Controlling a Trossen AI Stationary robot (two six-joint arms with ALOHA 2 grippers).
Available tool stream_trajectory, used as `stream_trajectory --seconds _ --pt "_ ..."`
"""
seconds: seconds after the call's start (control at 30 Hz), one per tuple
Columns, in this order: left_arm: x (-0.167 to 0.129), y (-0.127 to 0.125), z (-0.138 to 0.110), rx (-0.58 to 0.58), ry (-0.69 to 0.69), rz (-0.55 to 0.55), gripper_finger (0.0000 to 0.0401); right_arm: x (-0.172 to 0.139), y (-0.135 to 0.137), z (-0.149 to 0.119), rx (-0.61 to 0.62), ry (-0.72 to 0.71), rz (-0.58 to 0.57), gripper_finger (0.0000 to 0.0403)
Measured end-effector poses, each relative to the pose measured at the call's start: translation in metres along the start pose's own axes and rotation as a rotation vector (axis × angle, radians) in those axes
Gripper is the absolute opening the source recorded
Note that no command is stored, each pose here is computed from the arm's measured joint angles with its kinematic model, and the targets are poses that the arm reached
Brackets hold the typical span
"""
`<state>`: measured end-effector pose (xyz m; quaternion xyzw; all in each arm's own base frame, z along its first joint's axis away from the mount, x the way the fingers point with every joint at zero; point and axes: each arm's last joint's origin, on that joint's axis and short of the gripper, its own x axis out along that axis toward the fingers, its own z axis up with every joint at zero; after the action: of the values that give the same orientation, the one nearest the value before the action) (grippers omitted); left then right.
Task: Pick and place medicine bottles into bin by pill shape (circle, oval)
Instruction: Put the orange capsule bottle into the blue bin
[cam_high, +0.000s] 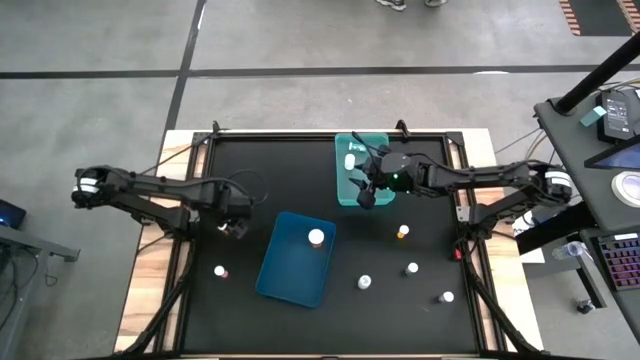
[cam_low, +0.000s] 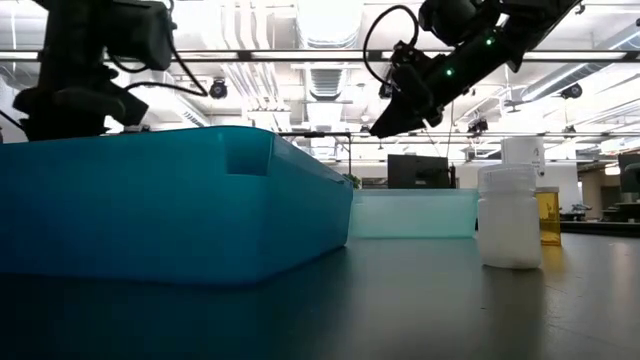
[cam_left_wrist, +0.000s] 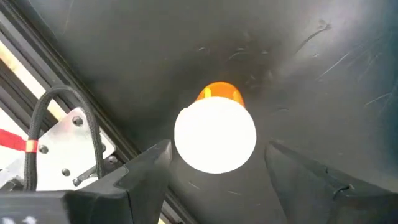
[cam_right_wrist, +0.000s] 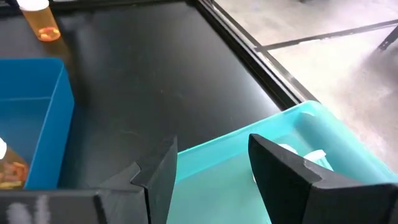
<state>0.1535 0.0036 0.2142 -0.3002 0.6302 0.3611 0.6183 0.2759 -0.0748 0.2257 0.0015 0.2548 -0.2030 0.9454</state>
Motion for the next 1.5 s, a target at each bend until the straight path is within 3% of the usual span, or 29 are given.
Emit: stream_trajectory --seconds 0.57,0.8,0.9,1.07,1.27,1.5 --pt "0.026 0.002 -0.003 -0.001 -0.040 -0.035 0.0241 0.002 0.000 -0.001 0.002 0.001 0.000 0.0189" --pt "0.028 0.001 -0.002 -0.001 -0.044 -0.037 0.0188 0.002 0.000 -0.001 0.002 0.001 0.000 0.0189" --pt "0.027 0.001 -0.002 -0.001 -0.044 -0.037 0.0185 0.002 0.000 -0.001 0.002 0.001 0.000 0.0189" --pt "0.011 -0.005 0.003 0.040 -0.080 -0.085 0.0185 0.002 0.000 -0.001 -0.007 0.001 0.000 0.0189" --pt "-0.031 -0.022 0.018 0.099 -0.170 -0.188 0.0185 0.002 0.000 0.000 -0.055 -0.001 -0.001 0.0189" --pt "-0.080 -0.057 0.043 0.267 -0.272 -0.240 0.0185 0.002 0.000 0.000 -0.101 0.002 -0.003 0.0189"
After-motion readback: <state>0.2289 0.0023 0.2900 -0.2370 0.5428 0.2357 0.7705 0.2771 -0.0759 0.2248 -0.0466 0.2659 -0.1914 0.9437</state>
